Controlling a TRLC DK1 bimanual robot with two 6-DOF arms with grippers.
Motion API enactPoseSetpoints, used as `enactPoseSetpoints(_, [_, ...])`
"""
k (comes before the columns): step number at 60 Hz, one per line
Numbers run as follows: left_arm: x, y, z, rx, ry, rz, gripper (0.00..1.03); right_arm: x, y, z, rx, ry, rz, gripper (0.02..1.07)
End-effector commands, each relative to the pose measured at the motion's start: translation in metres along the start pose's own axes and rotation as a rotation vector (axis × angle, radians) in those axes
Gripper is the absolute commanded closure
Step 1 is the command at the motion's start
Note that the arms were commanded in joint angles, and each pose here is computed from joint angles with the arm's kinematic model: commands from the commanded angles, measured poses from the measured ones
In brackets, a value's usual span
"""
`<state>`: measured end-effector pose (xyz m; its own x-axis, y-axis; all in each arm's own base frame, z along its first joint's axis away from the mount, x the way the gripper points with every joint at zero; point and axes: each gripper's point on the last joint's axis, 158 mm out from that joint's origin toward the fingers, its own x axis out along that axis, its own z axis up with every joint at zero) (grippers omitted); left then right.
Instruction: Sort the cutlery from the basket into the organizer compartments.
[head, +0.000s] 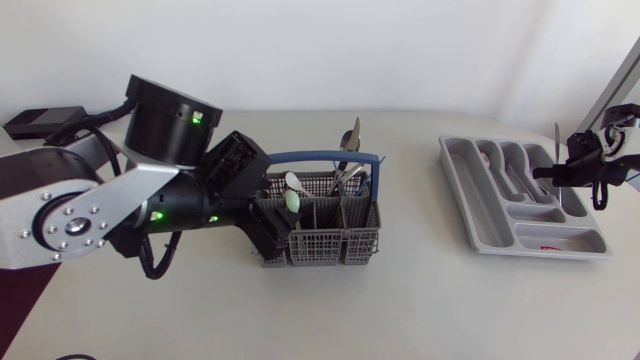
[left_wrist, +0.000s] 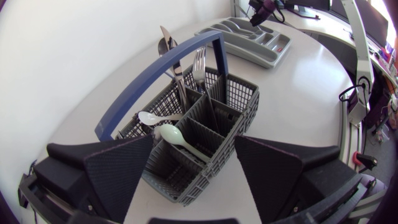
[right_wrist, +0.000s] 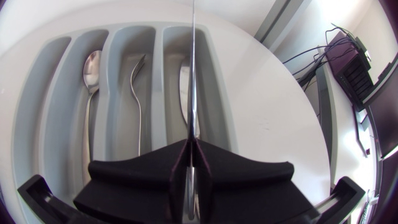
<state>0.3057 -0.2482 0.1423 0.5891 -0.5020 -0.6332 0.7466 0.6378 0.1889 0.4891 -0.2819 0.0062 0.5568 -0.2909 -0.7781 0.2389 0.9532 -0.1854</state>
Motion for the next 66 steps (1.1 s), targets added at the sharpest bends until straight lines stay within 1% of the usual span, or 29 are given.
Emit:
enactPoseSetpoints(1, [0.007,-0.001,-0.017,0.006,0.038,0.001,0.13,0.014,0.005,-0.007,0.010,0.019,-0.002,0.81])
enactPoseSetpoints(3, [0.007,-0.001,-0.017,0.006,0.038,0.001,0.13,0.014,0.005,-0.007,0.010,0.020,-0.004,0.77])
enactPoseSetpoints(8, [0.007,0.000,-0.016,0.006,0.037,0.003,0.13,0.011,0.005,-0.005,0.010,0.016,-0.005,0.72])
enactPoseSetpoints(10, [0.007,-0.001,-0.016,0.007,0.036,0.002,0.13,0.007,0.004,-0.003,0.010,0.011,-0.009,0.68])
enactPoseSetpoints(12, [0.007,-0.001,-0.016,0.007,0.036,0.002,0.13,0.003,0.003,-0.002,0.013,0.006,-0.011,0.61])
enactPoseSetpoints(16, [0.007,-0.001,-0.015,0.007,0.034,0.000,0.13,-0.008,-0.001,0.002,0.013,-0.010,-0.019,0.55])
enactPoseSetpoints(24, [0.008,-0.004,-0.016,0.002,0.037,-0.008,0.13,-0.045,0.000,0.011,-0.001,-0.066,-0.027,0.40])
enactPoseSetpoints(27, [0.008,-0.005,-0.016,0.003,0.038,-0.009,0.13,-0.062,0.007,0.011,-0.011,-0.090,-0.006,0.37])
enactPoseSetpoints(35, [0.012,-0.006,-0.016,-0.002,0.045,-0.019,0.14,-0.101,0.030,0.006,-0.038,-0.136,0.048,0.35])
enactPoseSetpoints(42, [0.016,-0.004,-0.015,-0.025,0.050,-0.018,0.16,-0.138,0.051,0.002,-0.059,-0.185,0.100,0.35])
enactPoseSetpoints(48, [0.021,-0.005,-0.012,-0.042,0.052,-0.022,0.19,-0.163,0.070,-0.007,-0.075,-0.210,0.134,0.35])
enactPoseSetpoints(58, [0.027,0.006,-0.003,-0.076,0.019,0.039,0.21,-0.196,0.101,-0.019,-0.102,-0.247,0.187,0.35])
enactPoseSetpoints(66, [0.037,0.014,-0.004,-0.066,0.012,0.102,0.21,-0.215,0.119,-0.030,-0.123,-0.263,0.216,0.35])
